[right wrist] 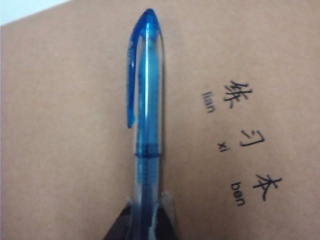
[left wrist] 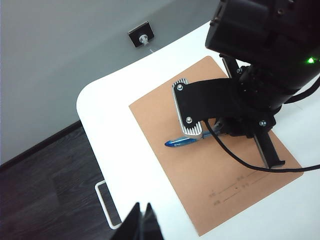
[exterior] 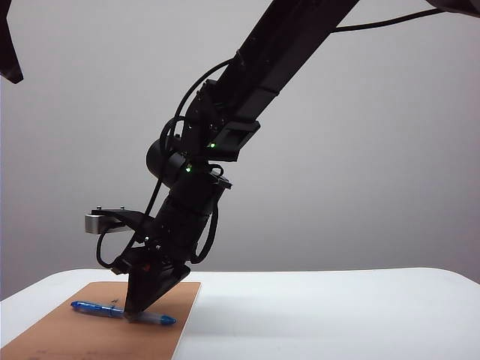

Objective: Pick up a pen on the table and place it on the notebook.

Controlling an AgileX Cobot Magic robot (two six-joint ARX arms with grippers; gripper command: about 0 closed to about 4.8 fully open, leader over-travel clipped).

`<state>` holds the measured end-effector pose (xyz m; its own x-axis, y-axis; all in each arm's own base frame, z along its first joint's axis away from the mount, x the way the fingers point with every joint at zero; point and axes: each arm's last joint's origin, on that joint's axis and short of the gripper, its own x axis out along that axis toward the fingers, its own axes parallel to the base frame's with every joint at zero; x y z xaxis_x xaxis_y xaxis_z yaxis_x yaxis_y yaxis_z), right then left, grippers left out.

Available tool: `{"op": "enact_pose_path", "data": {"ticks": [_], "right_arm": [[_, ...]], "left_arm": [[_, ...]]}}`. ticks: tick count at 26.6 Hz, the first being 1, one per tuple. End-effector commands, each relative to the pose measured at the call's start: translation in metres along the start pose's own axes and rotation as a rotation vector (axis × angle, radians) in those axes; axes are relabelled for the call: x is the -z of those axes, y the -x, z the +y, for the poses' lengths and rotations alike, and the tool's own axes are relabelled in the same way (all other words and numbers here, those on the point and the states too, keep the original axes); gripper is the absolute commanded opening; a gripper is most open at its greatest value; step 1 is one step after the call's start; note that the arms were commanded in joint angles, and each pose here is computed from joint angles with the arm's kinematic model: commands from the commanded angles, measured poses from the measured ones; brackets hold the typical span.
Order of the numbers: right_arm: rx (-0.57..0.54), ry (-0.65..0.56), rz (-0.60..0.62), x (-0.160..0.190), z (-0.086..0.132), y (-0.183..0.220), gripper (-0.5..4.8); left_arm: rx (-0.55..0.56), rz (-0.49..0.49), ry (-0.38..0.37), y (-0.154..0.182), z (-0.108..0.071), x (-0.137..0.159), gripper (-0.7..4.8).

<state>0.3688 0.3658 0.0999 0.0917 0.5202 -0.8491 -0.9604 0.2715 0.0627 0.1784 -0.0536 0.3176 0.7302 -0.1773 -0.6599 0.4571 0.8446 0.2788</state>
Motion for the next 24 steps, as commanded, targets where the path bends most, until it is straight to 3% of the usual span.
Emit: {"op": "enact_pose_path", "data": {"ticks": [1, 2, 4, 8, 11, 17, 20, 22, 24], "right_arm": [[0.02, 0.017, -0.038, -0.006, 0.0, 0.002, 0.67], [0.022, 0.019, -0.045, -0.007, 0.0, 0.002, 0.84], [0.024, 0.022, -0.053, -0.008, -0.001, 0.002, 1.69], [0.023, 0.021, -0.05, -0.008, 0.0, 0.002, 3.95], [0.025, 0.004, -0.058, -0.01, 0.0, 0.007, 4.33], [0.072, 0.004, -0.14, -0.033, 0.001, 0.059, 4.41], [0.15, -0.009, -0.203, -0.044, -0.006, 0.102, 4.25], [0.224, -0.084, -0.285, -0.047, -0.019, 0.155, 2.58], [0.245, -0.181, -0.363, -0.045, -0.029, 0.197, 1.66]], "left_arm": [[0.001, -0.01, 0.001, 0.001, 0.0, -0.001, -0.05], [0.001, -0.01, 0.001, 0.001, 0.0, -0.001, -0.05], [0.001, -0.01, 0.001, 0.001, 0.0, -0.001, -0.05], [0.002, -0.009, 0.001, 0.001, 0.0, -0.001, -0.05], [0.001, -0.01, 0.001, 0.001, 0.0, -0.001, -0.05], [-0.032, -0.018, 0.01, 0.002, 0.002, -0.002, -0.05], [-0.067, -0.037, 0.042, 0.007, 0.004, -0.005, -0.05], [-0.082, -0.083, 0.076, 0.019, 0.004, -0.004, -0.05], [-0.105, -0.122, 0.082, 0.031, 0.004, -0.002, -0.05]]}}
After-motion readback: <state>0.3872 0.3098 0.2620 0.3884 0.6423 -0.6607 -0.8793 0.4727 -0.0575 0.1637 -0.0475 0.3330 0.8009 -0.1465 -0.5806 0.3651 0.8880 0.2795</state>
